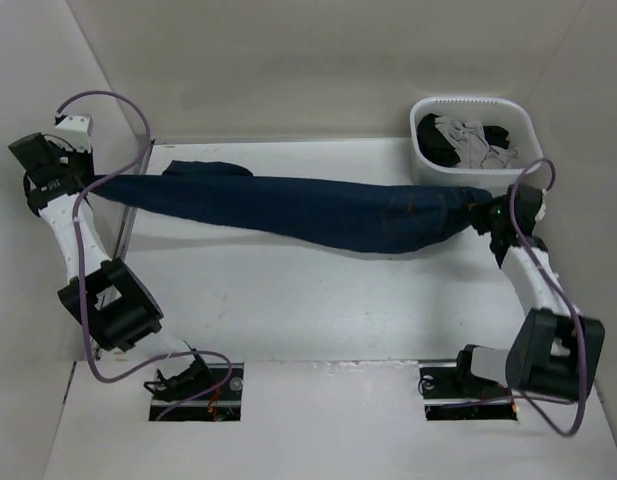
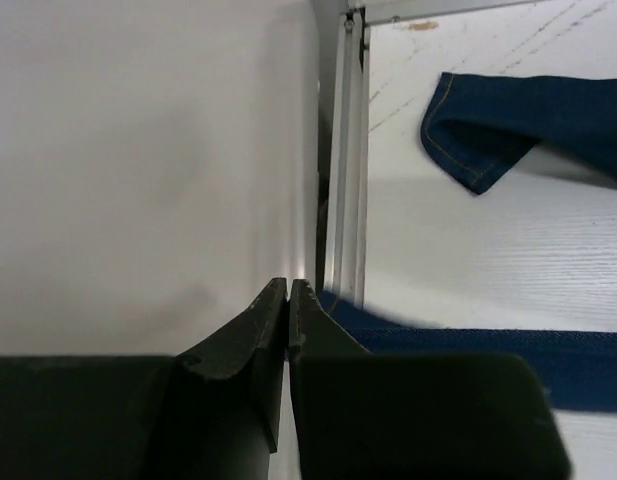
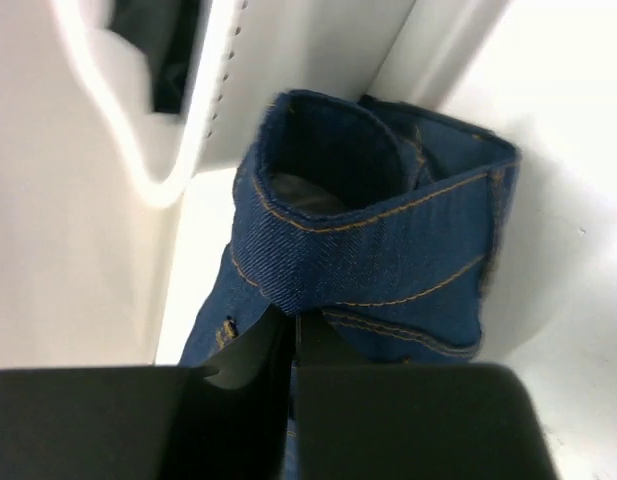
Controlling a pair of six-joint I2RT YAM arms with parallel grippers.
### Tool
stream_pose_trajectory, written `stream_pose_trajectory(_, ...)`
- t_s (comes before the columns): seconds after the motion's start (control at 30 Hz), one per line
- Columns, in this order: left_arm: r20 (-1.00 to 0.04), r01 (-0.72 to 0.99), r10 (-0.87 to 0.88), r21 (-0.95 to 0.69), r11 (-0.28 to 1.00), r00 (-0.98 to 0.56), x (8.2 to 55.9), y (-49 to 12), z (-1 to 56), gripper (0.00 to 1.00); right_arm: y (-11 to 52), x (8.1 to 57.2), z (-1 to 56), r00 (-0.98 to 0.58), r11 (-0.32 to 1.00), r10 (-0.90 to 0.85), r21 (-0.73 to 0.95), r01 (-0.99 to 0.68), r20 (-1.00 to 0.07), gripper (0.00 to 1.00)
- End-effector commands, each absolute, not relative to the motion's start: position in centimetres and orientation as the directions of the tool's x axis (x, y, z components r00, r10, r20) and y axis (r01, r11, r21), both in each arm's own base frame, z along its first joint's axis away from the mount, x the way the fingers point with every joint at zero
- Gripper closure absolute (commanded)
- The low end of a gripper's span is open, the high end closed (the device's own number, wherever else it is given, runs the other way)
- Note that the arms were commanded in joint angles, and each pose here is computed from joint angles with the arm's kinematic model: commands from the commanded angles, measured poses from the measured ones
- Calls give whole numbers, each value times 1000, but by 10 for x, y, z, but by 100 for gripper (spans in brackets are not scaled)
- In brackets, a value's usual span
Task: Fold and stack the trousers
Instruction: Flatten the trousers out
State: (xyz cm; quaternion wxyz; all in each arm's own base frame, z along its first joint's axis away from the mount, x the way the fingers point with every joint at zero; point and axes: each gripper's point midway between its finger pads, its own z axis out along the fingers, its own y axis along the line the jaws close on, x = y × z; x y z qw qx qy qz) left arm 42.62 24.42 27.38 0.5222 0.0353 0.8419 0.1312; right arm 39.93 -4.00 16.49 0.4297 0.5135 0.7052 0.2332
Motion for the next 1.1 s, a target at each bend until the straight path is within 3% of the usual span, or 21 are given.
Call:
stream_pose_trajectory(0.0, -872, -116, 334, 396, 911, -358, 396, 255, 320, 100, -68, 363, 154, 42, 341, 900, 761, 552, -434, 92)
stream_pose_trajectory(0.1, -832, -70, 332, 402, 913, -445, 359, 244, 263, 100, -57, 315, 96, 102, 184, 943, 752, 633, -317, 67)
stream_pose_trajectory(0.13, -815, -43, 344, 409, 911, -467, 347, 237, 246, 100, -53, 299, 82, 130, 128, 952, 749, 650, -276, 55)
stream_pose_trajectory(0.23, -765, 21, 367, 420, 907, -529, 313, 219, 197, 100, -47, 251, 65, 224, -4, 951, 718, 696, -212, 35)
stream_pose_trajectory(0.33, -754, 25, 340, 396, 918, -561, 292, 217, 169, 100, -50, 211, 85, 269, -3, 921, 686, 728, -282, 35)
stream_pose_trajectory(0.4, -758, 25, 324, 377, 926, -566, 282, 215, 163, 100, -50, 204, 124, 250, 96, 901, 724, 683, -355, 31)
stream_pose_trajectory(0.47, -764, 26, 317, 367, 930, -562, 277, 213, 163, 100, -41, 221, 164, 133, 289, 876, 726, 624, -464, 27)
stream_pose_trajectory(0.57, -771, 19, 308, 359, 933, -557, 276, 212, 163, 100, -1, 278, 188, -270, 707, 683, 522, 477, -678, 21)
stream_pose_trajectory(0.6, -774, 21, 304, 353, 935, -556, 276, 211, 162, 100, 22, 295, 182, -424, 827, 553, 411, 383, -717, 20)
stream_pose_trajectory(0.67, -777, 23, 291, 337, 941, -558, 278, 209, 159, 100, 66, 320, 168, -614, 949, 314, 244, 198, -724, 16)
stream_pose_trajectory(0.73, -781, 16, 281, 328, 944, -558, 278, 208, 160, 100, 101, 339, 155, -704, 990, 122, 134, 39, -699, 12)
stream_pose_trajectory(0.83, -786, 9, 279, 330, 944, -552, 279, 209, 163, 100, 136, 371, 143, -738, 995, -21, 58, -81, -674, 9)
stream_pose_trajectory(0.93, -792, 1, 276, 328, 945, -545, 282, 211, 169, 100, 155, 403, 121, -776, 995, -46, 43, -93, -628, 8)
stream_pose_trajectory(0.97, -792, 1, 274, 327, 945, -545, 282, 210, 170, 100, 154, 413, 113, -789, 997, -31, 36, -66, -613, 1)
stream_pose_trajectory(1.07, -795, -4, 262, 316, 949, -547, 285, 211, 172, 100, 143, 434, 97, -808, 1000, 26, 15, 21, -589, 0)
